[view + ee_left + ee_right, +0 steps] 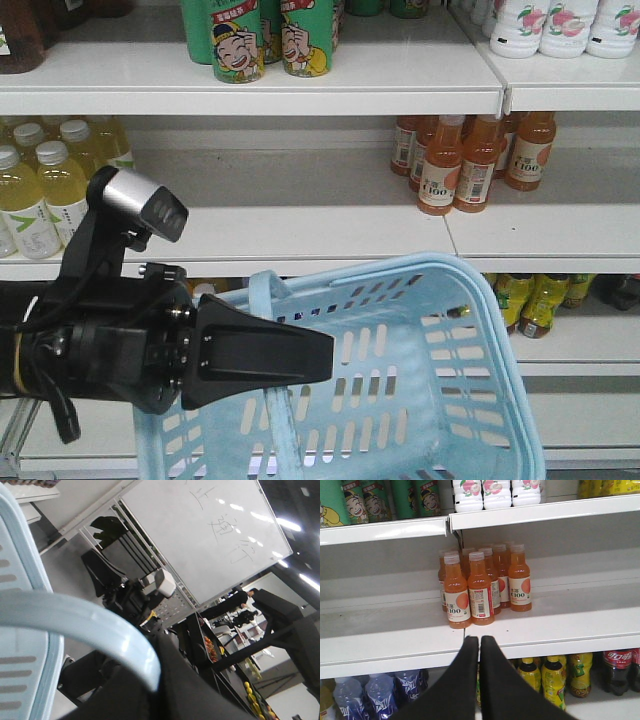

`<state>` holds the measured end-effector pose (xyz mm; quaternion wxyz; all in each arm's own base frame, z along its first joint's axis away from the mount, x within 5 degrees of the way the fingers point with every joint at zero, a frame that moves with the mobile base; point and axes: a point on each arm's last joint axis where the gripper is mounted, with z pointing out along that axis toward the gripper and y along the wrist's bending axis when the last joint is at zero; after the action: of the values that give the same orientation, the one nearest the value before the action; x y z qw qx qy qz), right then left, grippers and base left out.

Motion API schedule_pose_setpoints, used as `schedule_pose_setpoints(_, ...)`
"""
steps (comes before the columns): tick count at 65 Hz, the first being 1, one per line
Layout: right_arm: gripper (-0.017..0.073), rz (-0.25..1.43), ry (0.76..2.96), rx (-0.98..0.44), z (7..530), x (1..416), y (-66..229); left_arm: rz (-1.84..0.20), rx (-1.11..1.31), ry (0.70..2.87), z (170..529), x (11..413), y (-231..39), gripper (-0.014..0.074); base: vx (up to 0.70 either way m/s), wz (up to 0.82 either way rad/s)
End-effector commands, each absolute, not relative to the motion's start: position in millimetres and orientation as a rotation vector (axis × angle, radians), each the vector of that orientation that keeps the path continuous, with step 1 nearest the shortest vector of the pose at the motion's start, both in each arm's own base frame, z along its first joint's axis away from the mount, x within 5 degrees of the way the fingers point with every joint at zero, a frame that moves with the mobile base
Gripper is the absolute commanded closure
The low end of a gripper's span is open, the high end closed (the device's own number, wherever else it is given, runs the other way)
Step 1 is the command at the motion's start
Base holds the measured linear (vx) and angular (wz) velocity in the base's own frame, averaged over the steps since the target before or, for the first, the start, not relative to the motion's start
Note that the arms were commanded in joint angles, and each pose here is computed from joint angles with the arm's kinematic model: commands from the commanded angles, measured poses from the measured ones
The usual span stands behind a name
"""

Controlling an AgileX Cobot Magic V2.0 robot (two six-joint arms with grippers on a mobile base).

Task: Place coke in basket with both arms
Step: 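Grasp the basket handle with the left gripper and lift it off the shelf, then hold the basket in the left gripper while the base turns away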

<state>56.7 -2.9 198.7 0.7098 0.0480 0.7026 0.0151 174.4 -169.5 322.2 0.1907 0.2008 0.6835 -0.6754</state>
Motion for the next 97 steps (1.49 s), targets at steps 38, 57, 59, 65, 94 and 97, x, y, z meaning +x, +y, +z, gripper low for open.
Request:
schedule_pose_setpoints(38,0.0564,0.027,1.488,0.09,203.1,55.8,-2.4,-2.044,0.65,1.767,345.5,158.5,-170.6,0.0601,0.0,0.0)
schedule_pose_setpoints(57,0.0564,0.027,1.488,0.09,203.1,55.8,-2.4,-2.023,0.67,1.787,343.3,158.0,-170.7,0.0601,0.0,0.0)
schedule_pose_setpoints(59,0.0564,0.027,1.488,0.09,203.1,55.8,-2.4,-2.023,0.67,1.787,343.3,158.0,-170.7,0.0601,0.0,0.0)
schedule_pose_setpoints(65,0.0564,0.027,1.488,0.09,203.1,55.8,-2.4,-2.023,0.67,1.787,343.3,158.0,-170.7,0.0601,0.0,0.0)
schedule_pose_setpoints(94,0.0564,0.027,1.488,0.09,203.1,55.8,-2.4,-2.023,0.67,1.787,343.3,158.0,-170.7,0.0599,0.0,0.0)
schedule_pose_setpoints(97,0.0564,0.027,1.488,0.09,203.1,55.8,-2.4,-2.023,0.67,1.787,343.3,158.0,-170.7,0.0599,0.0,0.0)
